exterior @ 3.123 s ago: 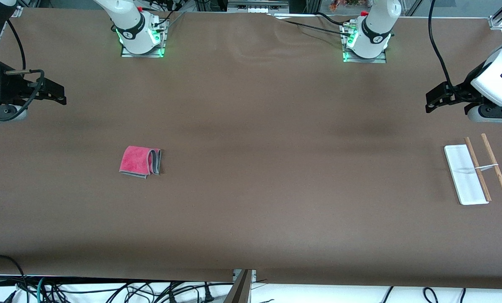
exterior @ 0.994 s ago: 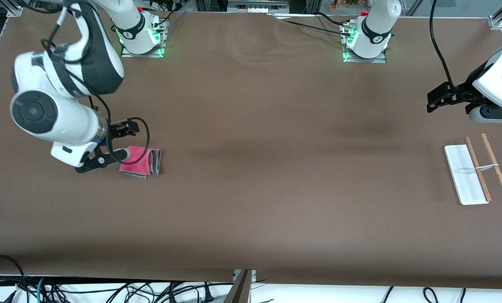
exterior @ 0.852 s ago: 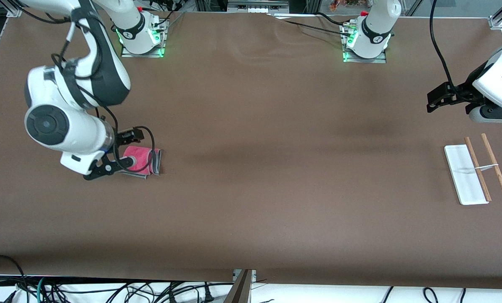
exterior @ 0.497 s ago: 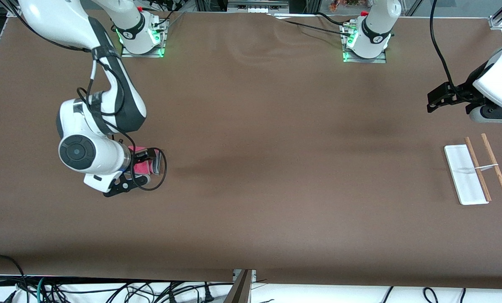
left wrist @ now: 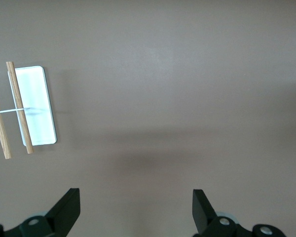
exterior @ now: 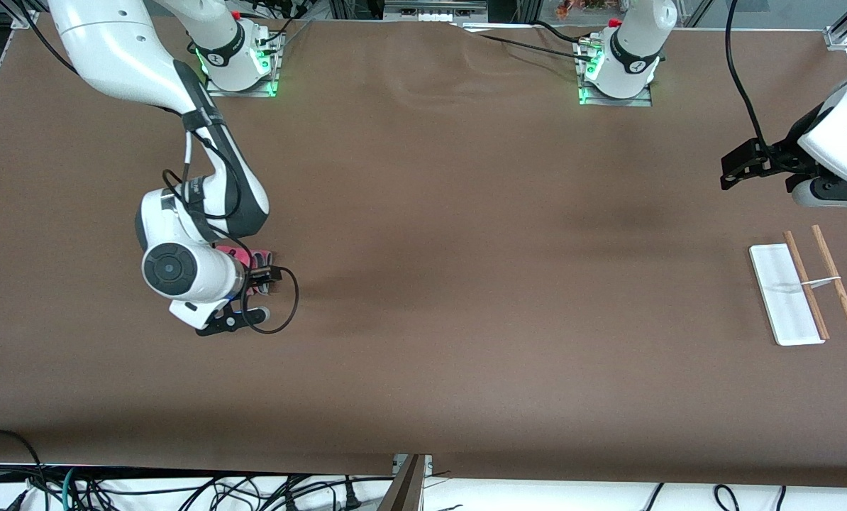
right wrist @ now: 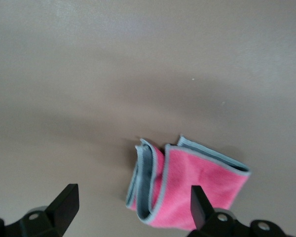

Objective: Pass towel and hang on rack

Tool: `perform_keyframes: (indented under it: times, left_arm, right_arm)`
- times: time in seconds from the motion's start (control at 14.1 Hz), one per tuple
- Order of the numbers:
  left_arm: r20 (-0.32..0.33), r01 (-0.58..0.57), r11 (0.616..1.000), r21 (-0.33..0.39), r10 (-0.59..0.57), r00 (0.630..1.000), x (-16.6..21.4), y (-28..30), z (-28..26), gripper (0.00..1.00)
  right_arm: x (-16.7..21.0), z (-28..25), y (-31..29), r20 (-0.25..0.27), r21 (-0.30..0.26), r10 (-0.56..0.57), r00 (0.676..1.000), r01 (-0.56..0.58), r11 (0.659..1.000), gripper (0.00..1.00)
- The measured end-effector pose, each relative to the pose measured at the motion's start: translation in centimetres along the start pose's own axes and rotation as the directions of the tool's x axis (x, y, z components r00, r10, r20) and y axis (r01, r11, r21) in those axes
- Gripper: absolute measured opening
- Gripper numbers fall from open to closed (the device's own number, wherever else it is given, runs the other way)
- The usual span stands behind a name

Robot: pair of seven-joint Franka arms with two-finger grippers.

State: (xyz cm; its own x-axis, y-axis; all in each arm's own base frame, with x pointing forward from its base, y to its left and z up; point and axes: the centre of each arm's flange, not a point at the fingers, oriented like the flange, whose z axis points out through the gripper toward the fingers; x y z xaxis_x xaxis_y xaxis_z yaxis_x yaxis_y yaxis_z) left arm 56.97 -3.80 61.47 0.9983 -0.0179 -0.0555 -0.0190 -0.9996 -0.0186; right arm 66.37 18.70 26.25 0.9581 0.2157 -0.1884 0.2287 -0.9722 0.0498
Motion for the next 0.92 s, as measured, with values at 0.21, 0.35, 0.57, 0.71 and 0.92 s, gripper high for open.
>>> perform_keyframes:
  times: [0.21, 0.35, 0.57, 0.71, 0.92]
  left_arm:
    - [0.0, 0.001, 1.0, 0.0, -0.001, 1.0, 0.0, 0.0, 0.0, 1.0]
    - [0.0, 0.001, 1.0, 0.0, -0.001, 1.0, 0.0, 0.0, 0.0, 1.0]
    - [0.0, 0.001, 1.0, 0.0, -0.001, 1.0, 0.0, 0.0, 0.0, 1.0]
    - [0.0, 0.001, 1.0, 0.0, -0.001, 1.0, 0.0, 0.0, 0.0, 1.0]
    - [0.0, 0.001, 1.0, 0.0, -0.001, 1.0, 0.0, 0.0, 0.0, 1.0]
  right_arm:
    - [0.3, 3.2, -1.4, -0.01, -0.009, -0.003, 1.0, 0.003, 1.0, 1.0]
    - [0.1, 5.6, -1.6, -0.017, -0.023, -0.016, 1.0, 0.015, 1.0, 1.0]
    - [-0.2, 6.9, -1.5, -0.015, -0.027, -0.017, 1.0, 0.016, 1.0, 1.0]
    - [-0.2, 6.7, -1.4, -0.019, -0.027, -0.015, 1.0, 0.015, 1.0, 1.0]
    - [-0.2, 6.6, -1.4, -0.023, -0.027, -0.016, 1.0, 0.015, 1.0, 0.98]
